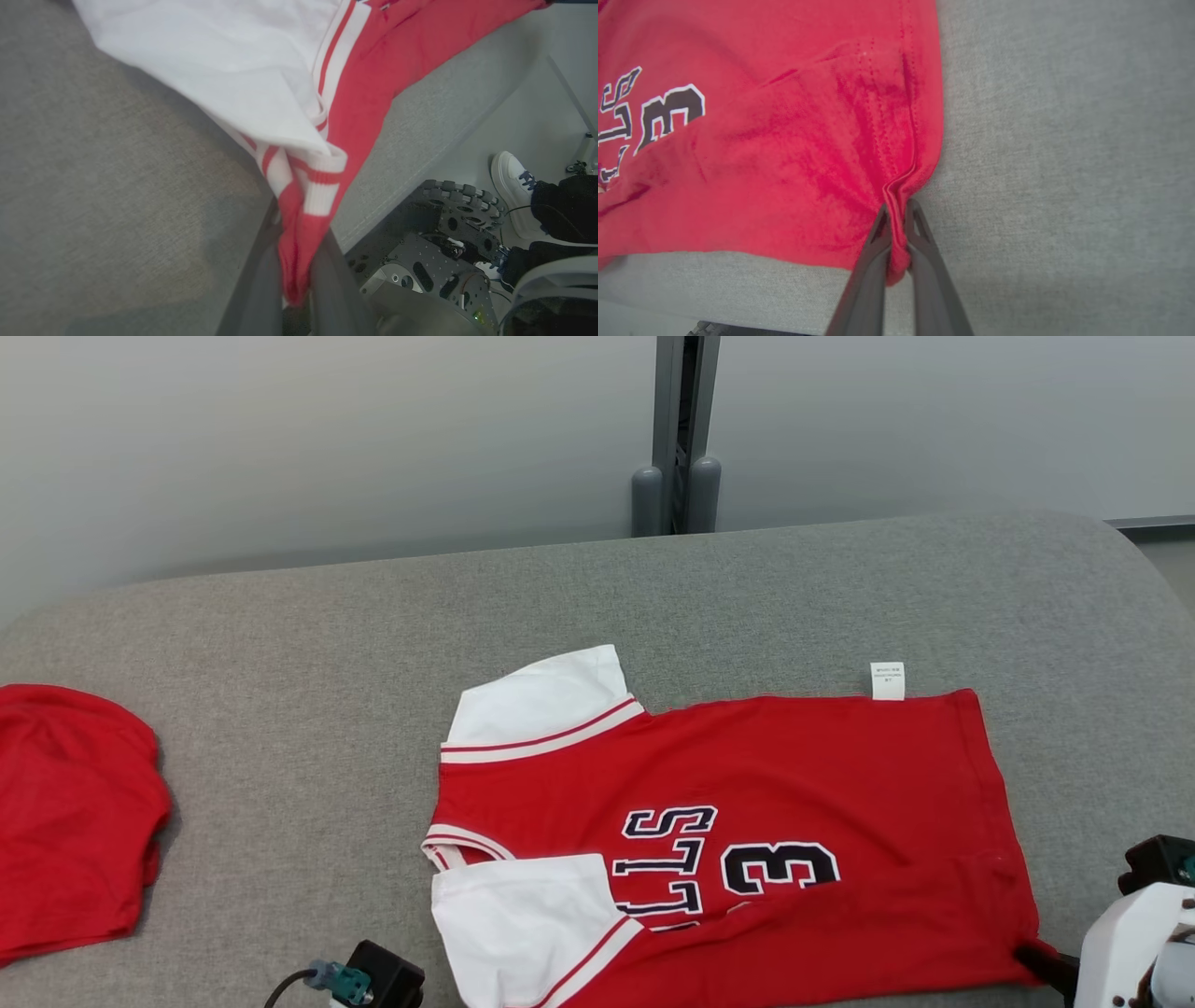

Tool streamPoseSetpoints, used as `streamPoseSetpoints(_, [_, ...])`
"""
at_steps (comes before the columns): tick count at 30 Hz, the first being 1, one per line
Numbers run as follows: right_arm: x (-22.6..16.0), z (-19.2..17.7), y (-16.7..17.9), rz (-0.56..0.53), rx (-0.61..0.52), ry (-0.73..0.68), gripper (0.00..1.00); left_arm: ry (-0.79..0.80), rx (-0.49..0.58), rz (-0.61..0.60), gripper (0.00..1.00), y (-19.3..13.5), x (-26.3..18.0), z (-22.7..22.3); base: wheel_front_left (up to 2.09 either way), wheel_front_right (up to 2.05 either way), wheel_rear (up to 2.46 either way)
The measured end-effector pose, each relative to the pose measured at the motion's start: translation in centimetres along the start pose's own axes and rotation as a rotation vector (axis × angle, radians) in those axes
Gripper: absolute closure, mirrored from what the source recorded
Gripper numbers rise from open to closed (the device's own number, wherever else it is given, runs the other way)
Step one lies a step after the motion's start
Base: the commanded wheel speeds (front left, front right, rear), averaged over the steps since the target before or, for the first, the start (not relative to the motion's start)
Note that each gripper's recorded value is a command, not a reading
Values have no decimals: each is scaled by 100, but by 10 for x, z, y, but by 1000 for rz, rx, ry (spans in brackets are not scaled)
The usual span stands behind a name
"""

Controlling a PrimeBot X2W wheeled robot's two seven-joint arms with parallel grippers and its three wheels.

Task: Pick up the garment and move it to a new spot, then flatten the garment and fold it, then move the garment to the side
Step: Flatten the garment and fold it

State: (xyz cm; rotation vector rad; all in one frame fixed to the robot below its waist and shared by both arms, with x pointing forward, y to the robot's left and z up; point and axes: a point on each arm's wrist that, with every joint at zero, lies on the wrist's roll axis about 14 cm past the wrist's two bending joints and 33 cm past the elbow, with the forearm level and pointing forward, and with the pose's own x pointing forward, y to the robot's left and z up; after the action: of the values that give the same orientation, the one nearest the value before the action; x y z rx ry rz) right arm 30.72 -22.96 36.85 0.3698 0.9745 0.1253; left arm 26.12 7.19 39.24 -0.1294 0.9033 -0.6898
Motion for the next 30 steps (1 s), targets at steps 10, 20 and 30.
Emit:
streamPoseSetpoints(10, [-10, -3, 0, -13, 1, 33, 100, 26, -14, -14, 100, 2, -7, -3, 0, 0, 0])
streamPoseSetpoints(20, [-19, -24, -1, -33, 16, 134, 100, 94, -8, -50, 100, -5, -15, -17, 0, 0, 0])
streamPoseSetpoints(30, [-25, -16, -4, -74, 22, 108, 0, 69, -3, -51, 36, -1, -13, -9, 0, 0, 0])
